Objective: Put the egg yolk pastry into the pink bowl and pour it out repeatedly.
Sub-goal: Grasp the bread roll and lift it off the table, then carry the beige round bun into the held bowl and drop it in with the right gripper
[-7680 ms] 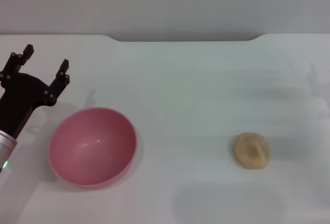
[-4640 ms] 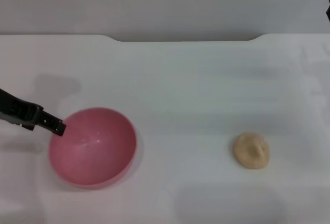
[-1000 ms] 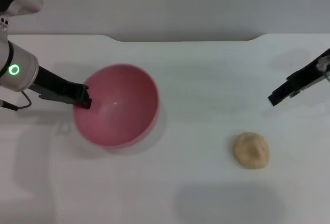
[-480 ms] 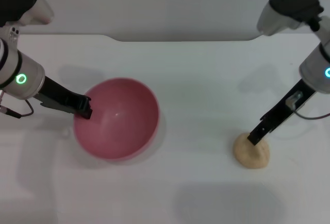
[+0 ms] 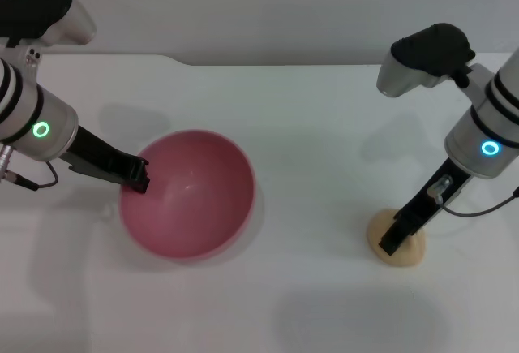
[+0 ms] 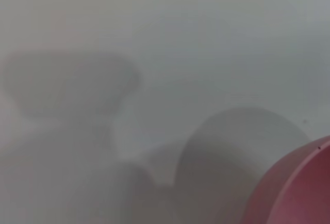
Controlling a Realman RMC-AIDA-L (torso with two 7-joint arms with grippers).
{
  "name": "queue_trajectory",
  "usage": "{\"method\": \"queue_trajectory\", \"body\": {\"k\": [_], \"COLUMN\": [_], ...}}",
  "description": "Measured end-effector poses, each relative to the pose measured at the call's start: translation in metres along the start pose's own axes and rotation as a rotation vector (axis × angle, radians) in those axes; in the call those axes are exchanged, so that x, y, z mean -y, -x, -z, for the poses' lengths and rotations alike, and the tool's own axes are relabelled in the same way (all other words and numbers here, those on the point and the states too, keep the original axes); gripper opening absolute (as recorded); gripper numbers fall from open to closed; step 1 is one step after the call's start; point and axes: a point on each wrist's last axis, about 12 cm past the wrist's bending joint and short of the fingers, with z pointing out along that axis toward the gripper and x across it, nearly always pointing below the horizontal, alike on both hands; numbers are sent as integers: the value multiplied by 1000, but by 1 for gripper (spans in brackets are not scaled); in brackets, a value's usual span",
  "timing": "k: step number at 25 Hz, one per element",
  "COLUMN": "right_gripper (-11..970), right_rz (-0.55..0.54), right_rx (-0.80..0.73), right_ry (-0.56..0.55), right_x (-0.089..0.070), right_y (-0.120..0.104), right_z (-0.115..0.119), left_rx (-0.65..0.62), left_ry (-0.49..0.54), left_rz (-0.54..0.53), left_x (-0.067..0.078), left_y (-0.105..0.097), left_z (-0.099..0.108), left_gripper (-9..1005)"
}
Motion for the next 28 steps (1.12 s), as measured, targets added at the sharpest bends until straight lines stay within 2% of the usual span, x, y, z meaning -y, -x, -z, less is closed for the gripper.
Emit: {"method": "queue_trajectory", "body": {"k": [8, 15, 19, 23, 25, 28], "right_gripper": [510, 241, 120, 95, 82, 65], "right_rz": [1, 14, -2, 11, 46, 151], "right_rx": [37, 115, 192, 260, 298, 422], "right_ry": [-17, 14, 10, 12, 17, 26], "right_x": [5, 8, 16, 20, 16, 2], "right_y": [-5, -13, -20, -21, -18, -6], "right_z": [1, 8, 22, 41, 55, 83], "left_rx": [-4, -2, -3, -9, -17, -40], "left_ry": [2, 2, 4, 7, 5, 11], "left_rz": [-8, -17, -28, -44, -58, -81], "left_x": [1, 2, 4, 8, 13, 22], "left_y": [0, 1, 3, 6, 7, 10], "left_z": [0, 0, 0, -1, -3, -7], "left_gripper": [-2, -1, -1, -1, -1, -2]}}
